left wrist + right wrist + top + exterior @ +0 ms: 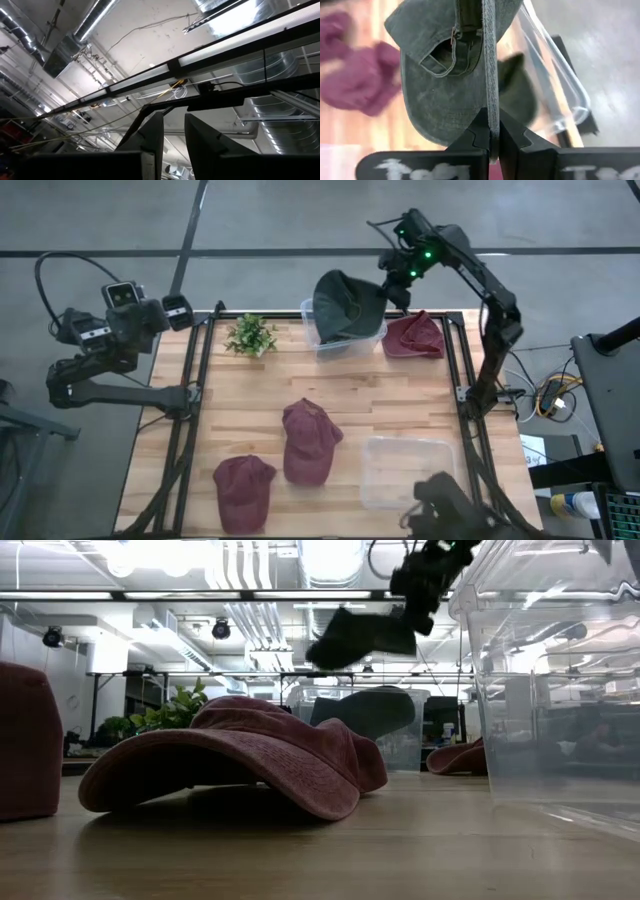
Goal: Pick & Place hat
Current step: Put the black cap in the top transparent bin
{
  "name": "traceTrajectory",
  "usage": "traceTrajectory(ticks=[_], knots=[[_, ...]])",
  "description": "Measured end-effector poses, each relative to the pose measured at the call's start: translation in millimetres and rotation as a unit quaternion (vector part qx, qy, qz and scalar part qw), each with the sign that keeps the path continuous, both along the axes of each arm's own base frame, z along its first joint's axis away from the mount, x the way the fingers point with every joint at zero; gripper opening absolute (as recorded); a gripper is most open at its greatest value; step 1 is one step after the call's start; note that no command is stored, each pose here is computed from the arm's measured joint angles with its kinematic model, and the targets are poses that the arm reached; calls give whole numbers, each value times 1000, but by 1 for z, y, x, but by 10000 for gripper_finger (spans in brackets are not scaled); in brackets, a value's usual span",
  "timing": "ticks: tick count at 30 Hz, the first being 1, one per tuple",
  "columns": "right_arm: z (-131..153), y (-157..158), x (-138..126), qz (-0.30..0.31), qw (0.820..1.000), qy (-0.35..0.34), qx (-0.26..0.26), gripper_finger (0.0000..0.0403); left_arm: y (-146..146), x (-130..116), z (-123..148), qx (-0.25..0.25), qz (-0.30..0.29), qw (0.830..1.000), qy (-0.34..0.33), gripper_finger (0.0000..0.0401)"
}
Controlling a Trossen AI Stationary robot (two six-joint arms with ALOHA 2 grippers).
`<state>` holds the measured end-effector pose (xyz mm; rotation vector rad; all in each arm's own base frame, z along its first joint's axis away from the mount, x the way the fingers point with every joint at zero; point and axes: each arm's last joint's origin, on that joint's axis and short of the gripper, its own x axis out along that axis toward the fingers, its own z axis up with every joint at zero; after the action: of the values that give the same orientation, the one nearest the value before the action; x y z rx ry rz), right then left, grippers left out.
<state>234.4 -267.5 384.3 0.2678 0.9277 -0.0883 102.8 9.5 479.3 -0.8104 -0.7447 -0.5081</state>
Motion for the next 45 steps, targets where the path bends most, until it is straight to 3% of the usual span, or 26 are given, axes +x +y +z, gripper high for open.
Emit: traceTrajectory(ticks=[11, 27, 31, 36, 41, 45], knots=[[-39, -43, 20, 11, 998, 63, -2, 8, 1, 8, -6, -8, 0, 999, 47, 71], [-79, -58, 37, 10, 991, 125, 46, 14, 1, 8, -6, -6, 2, 999, 46, 71], [-80, -61, 41, -25, 992, 114, 48, 45, 1, 8, -6, -6, 2, 999, 46, 71], [-80, -64, 42, -73, 989, 123, 50, 113, 1, 8, -6, -1, 8, 999, 45, 71], [-72, -60, 40, -77, 988, 132, 34, 186, 1, 8, -6, 1, 8, 999, 45, 71], [-50, -51, 39, -65, 992, 105, -1, 216, 1, 7, -6, 2, 8, 999, 44, 71]])
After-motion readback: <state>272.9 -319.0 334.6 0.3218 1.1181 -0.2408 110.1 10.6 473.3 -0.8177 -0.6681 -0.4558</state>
